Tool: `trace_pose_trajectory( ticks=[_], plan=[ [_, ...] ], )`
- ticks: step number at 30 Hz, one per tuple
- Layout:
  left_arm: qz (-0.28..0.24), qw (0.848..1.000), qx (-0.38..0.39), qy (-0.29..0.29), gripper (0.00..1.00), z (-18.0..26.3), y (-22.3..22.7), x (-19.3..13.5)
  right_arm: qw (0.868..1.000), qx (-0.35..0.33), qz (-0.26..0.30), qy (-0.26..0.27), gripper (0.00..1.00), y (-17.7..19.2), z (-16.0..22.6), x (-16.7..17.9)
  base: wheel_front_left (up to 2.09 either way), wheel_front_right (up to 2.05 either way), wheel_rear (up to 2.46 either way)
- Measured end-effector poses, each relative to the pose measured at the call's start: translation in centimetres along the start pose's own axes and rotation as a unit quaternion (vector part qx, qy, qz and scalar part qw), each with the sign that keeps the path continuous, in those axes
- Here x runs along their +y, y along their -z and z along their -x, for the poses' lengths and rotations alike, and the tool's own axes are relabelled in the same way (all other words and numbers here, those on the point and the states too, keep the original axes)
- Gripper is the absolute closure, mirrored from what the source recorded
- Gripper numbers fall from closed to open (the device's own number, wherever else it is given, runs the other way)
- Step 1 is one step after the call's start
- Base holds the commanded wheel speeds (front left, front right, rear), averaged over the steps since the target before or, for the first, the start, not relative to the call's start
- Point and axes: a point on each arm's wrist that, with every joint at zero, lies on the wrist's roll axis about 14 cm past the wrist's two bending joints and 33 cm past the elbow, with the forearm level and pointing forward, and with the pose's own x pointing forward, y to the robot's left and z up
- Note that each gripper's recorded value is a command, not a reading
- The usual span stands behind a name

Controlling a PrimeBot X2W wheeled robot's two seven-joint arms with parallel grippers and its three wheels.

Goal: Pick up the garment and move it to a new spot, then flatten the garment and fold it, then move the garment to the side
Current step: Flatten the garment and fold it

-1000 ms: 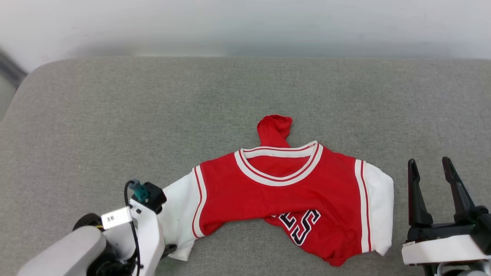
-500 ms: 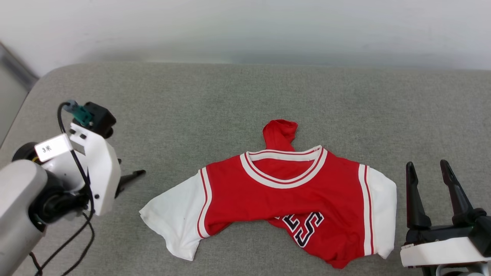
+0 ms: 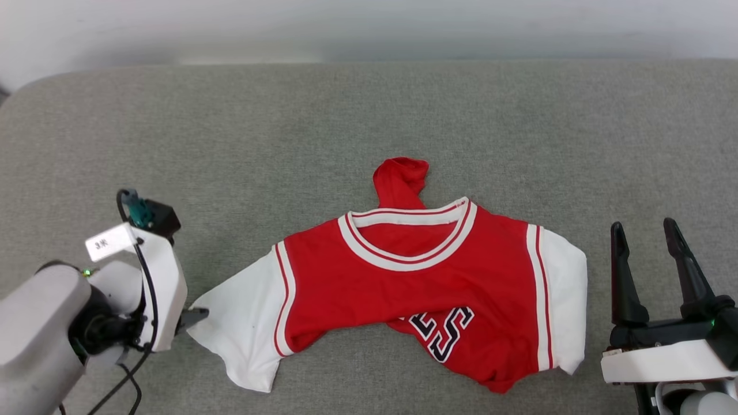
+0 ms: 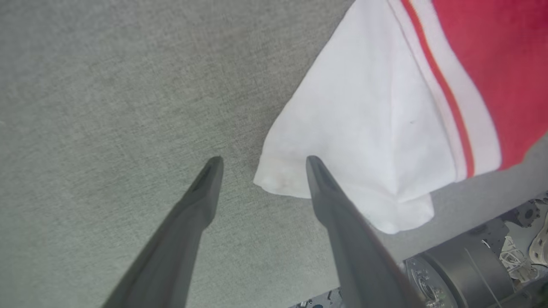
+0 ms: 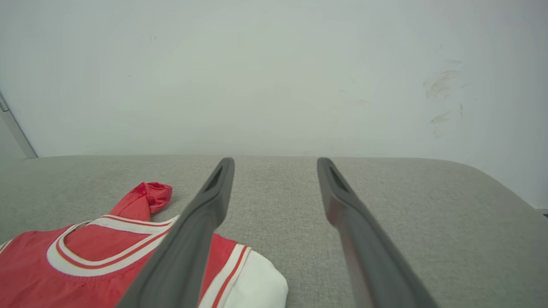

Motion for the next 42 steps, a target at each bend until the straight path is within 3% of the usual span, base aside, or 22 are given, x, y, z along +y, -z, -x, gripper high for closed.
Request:
trace_pose_trajectory(
  ticks=[8,9,10,11,20,26,30,34,38,42],
  plan=[
    [-0.006,0.998,0.066,0.008,0.0,-3.1,3.0,-0.2,1.0,0.007,0.005,0.011,0.0,0.6,-0.3,-0.8,0.0,0.0,0.0],
    [-0.006,0.998,0.066,0.008,0.4,-3.2,3.0,-0.2,1.0,0.007,0.005,0.012,0.0,0.6,-0.2,-0.9,0.0,0.0,0.0],
    [-0.006,0.998,0.061,0.01,0.89,-3.2,3.0,-0.3,1.0,0.007,0.005,0.013,0.0,0.6,-0.2,-0.9,0.0,0.0,0.0],
    [-0.004,0.999,0.053,0.01,1.0,-3.2,2.9,-0.3,1.0,0.006,0.006,0.013,0.0,0.5,-0.2,-1.0,0.0,0.0,0.0],
    [0.008,0.997,-0.071,-0.002,1.0,-0.3,-0.1,0.1,0.997,-0.051,0.064,0.01,0.0,-3.7,-1.0,-1.1,0.0,0.0,0.0],
    [0.015,0.991,-0.129,-0.02,1.0,2.5,-0.9,1.1,0.988,-0.072,0.133,-0.034,0.0,-5.8,-2.8,-1.5,0.0,0.0,0.0],
    [0.021,0.989,-0.147,-0.03,1.0,3.7,-0.9,1.5,0.983,-0.025,0.163,-0.077,0.0,-4.9,-4.5,-1.4,0.0,0.0,0.0],
    [0.021,0.987,-0.156,-0.034,1.0,4.4,-1.0,1.5,0.976,0.068,0.173,-0.116,0.0,-4.0,-6.3,-1.1,0.0,0.0,0.0],
    [0.021,0.986,-0.162,-0.032,1.0,4.5,-1.4,1.1,0.95,0.206,0.169,-0.161,0.0,-1.4,-6.3,-0.4,0.0,0.0,0.0],
    [0.019,0.986,-0.162,-0.028,1.0,4.3,-1.6,0.7,0.896,0.362,0.164,-0.198,0.0,2.3,-4.1,-0.1,0.0,0.0,0.0]
  ],
)
